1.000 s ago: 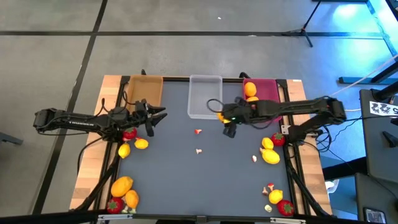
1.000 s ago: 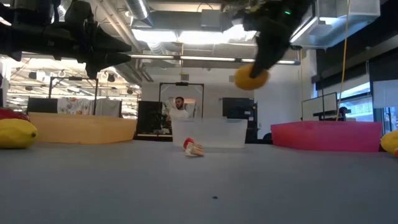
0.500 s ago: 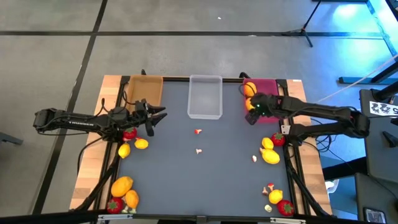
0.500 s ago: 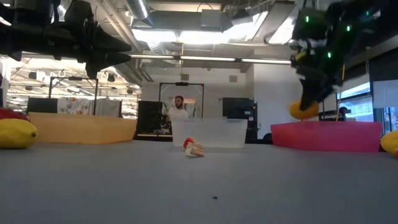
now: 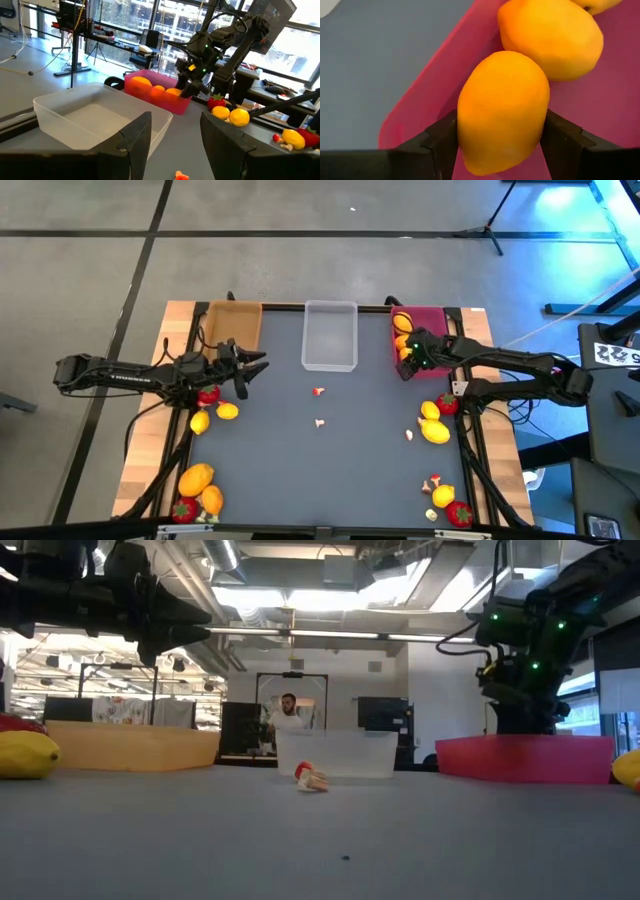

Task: Sort produce into baskets
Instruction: Put the lemon into the pink bin, then put the mushroom into the transparent bin

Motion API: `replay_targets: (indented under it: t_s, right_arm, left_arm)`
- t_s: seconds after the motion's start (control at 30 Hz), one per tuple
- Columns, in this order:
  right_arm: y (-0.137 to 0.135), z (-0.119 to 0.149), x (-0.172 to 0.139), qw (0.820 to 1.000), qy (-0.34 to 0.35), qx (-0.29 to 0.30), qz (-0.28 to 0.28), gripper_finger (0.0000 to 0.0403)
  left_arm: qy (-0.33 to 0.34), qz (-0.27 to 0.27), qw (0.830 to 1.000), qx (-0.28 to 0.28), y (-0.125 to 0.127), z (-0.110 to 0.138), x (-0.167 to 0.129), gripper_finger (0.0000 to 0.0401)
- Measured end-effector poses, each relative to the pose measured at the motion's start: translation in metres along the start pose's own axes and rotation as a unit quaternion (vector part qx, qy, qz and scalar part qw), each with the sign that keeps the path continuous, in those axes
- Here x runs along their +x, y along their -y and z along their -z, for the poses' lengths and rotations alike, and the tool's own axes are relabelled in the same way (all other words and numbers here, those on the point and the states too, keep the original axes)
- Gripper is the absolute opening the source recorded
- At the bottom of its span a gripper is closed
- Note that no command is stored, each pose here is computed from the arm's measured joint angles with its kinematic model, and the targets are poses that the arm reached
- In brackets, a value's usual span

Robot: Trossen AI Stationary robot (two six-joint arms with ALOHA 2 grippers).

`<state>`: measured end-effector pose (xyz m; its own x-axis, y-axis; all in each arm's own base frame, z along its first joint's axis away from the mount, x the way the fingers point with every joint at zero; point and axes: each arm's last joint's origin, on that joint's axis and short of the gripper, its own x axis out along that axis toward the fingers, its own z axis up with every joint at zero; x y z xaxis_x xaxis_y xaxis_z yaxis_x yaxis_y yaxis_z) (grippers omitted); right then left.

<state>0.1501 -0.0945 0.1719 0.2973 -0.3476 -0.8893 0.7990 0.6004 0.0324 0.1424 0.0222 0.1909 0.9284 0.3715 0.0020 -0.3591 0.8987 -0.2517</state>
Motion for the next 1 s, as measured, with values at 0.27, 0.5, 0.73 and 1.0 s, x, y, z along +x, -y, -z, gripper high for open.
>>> replay_targets:
  t_s: [0.27,0.5,0.73,1.0]
  right_arm:
    - [0.000,0.000,0.000,1.000,0.002,0.000,0.000,0.0274]
    - [-0.002,-0.007,-0.008,1.000,0.001,-0.015,0.001,0.0330]
    - [-0.022,-0.035,-0.039,0.996,0.055,-0.038,-0.052,0.0329]
    - [-0.073,-0.042,-0.059,0.964,0.177,-0.109,-0.169,0.0317]
  left_arm:
    - [0.000,0.000,1.000,-0.001,0.000,0.000,0.000,0.0166]
    - [0.000,0.000,1.000,-0.003,0.000,0.000,0.000,0.0166]
    - [0.001,0.000,1.000,-0.004,0.000,0.000,0.000,0.0166]
    - [0.001,0.000,1.000,-0.004,0.000,0.000,0.000,0.0166]
